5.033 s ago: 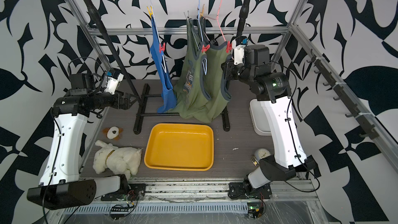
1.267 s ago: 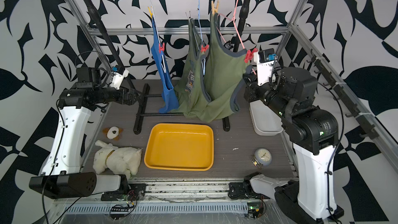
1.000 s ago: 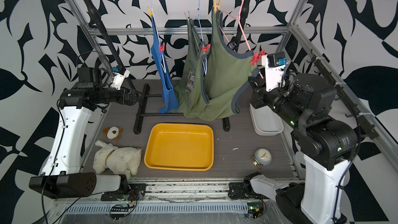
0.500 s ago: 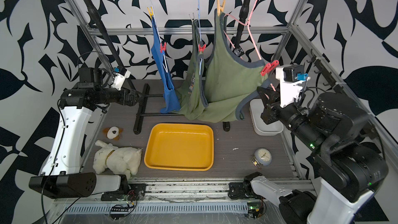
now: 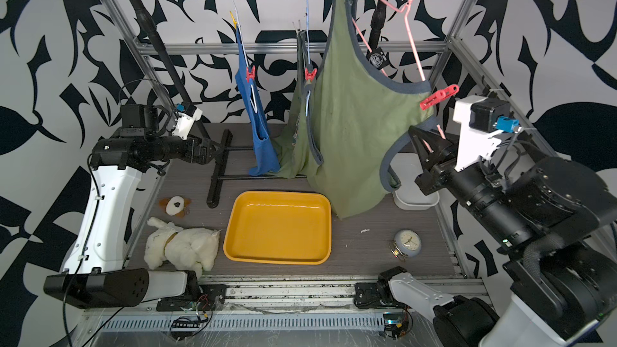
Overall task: Remove the clothespins securing tank tops to the hanger
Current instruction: Pick up the hanger from the clothesline.
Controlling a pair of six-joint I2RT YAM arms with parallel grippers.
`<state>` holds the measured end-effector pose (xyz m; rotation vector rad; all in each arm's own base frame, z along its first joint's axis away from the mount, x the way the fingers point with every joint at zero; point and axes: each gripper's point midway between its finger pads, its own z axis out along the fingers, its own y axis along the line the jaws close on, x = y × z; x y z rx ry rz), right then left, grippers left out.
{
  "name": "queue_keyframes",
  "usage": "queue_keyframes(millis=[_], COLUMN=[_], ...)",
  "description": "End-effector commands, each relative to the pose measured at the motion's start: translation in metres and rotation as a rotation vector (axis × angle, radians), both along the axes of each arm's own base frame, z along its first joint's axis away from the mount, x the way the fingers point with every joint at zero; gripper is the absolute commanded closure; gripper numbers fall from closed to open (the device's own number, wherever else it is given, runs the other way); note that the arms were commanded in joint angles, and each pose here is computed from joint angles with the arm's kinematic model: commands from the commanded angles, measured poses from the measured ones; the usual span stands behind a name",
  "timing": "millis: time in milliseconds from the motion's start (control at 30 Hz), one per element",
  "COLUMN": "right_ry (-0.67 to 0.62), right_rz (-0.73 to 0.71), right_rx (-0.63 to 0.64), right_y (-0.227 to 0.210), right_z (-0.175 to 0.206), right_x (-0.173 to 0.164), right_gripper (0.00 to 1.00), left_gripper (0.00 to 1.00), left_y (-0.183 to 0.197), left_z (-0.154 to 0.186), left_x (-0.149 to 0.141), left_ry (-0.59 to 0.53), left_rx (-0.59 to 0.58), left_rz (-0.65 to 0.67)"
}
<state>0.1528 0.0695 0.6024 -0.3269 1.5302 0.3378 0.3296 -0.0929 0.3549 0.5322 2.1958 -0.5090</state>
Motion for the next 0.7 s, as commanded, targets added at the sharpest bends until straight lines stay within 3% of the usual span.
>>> queue_keyframes(millis=[0, 333, 667], right_ry=[-0.264, -0.348, -0.376], right_rz=[0.037, 0.063, 0.081], right_rx=[0.113, 0.153, 0.183], right_y=[-0.004, -0.009, -0.02], right_z=[0.071, 0.095, 0.093], right_x=[-0.027, -0.056, -0.093], right_gripper=[1.0, 1.0, 1.0], left_gripper=[0.01, 0.01, 0.01], left_y=[-0.002, -0.008, -0.015], left_z=[0.015, 0.014, 0.016], left_x=[-0.011, -0.01, -0.009], left_ry=[-0.036, -0.029, -0.025], left_rx=[0.003, -0.007, -0.017], left_rz=[-0.016, -0.032, -0.049])
